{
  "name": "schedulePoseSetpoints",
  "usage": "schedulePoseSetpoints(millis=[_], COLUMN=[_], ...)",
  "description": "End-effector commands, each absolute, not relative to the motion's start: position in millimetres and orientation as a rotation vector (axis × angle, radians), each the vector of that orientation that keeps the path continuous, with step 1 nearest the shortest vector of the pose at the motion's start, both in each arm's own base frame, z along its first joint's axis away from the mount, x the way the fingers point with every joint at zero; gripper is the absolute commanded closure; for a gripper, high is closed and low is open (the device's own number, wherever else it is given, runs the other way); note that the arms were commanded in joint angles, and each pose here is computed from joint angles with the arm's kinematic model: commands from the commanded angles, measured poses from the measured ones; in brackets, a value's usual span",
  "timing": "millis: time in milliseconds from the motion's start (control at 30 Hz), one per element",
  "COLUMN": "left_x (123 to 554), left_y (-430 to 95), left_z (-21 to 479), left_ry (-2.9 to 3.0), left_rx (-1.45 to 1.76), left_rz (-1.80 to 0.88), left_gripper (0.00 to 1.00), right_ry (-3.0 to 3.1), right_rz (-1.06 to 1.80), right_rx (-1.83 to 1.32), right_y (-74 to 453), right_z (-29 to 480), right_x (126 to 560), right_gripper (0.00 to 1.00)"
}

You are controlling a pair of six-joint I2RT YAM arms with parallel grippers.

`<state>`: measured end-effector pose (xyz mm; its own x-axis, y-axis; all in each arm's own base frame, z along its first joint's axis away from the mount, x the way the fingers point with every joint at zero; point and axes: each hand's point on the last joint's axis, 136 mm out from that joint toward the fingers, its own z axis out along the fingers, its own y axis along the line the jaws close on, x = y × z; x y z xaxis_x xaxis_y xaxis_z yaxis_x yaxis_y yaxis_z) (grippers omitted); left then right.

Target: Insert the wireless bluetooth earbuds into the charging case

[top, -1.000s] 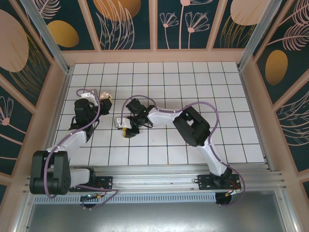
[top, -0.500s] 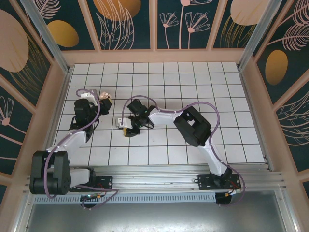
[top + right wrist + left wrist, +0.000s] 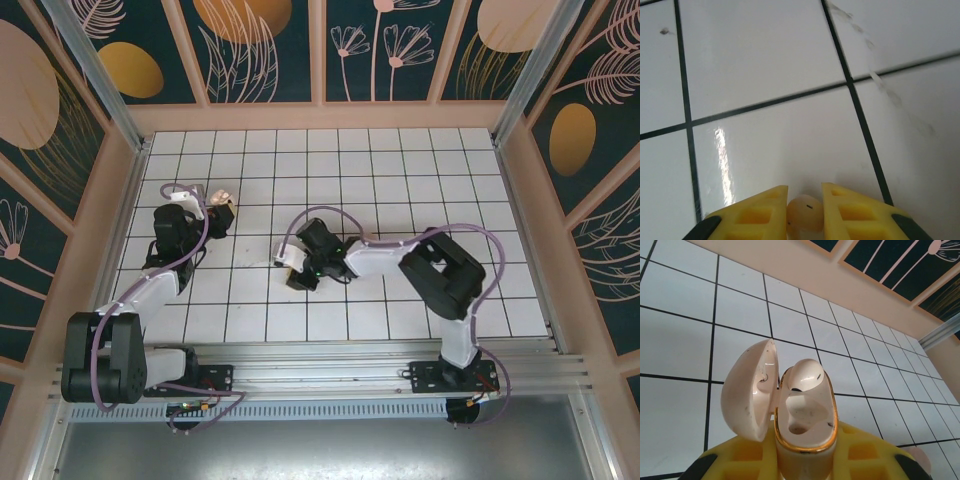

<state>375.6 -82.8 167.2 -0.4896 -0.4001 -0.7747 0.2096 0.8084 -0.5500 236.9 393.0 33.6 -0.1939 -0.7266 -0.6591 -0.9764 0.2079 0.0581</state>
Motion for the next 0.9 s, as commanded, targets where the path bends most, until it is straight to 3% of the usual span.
schedulePoseSetpoints(millis=[0, 367, 867], left_x=[379, 376, 365], left_y=[-88, -103, -178], left_z=[194, 194, 191], left_ry=[1.880, 1.876, 1.899], left_rx=[-0.063, -0.011, 0.245], left_rz=[-0.757, -0.783, -0.887], left_gripper=[0.86, 0.87, 0.87], right_ry=[2.073, 2.332, 2.519], right_rz=[0.654, 0.592, 0.542], right_rx=[-1.261, -0.673, -0.072], right_y=[382, 304, 201], right_z=[62, 63, 49], right_x=[254, 247, 233], right_gripper=[0.79, 0.79, 0.80])
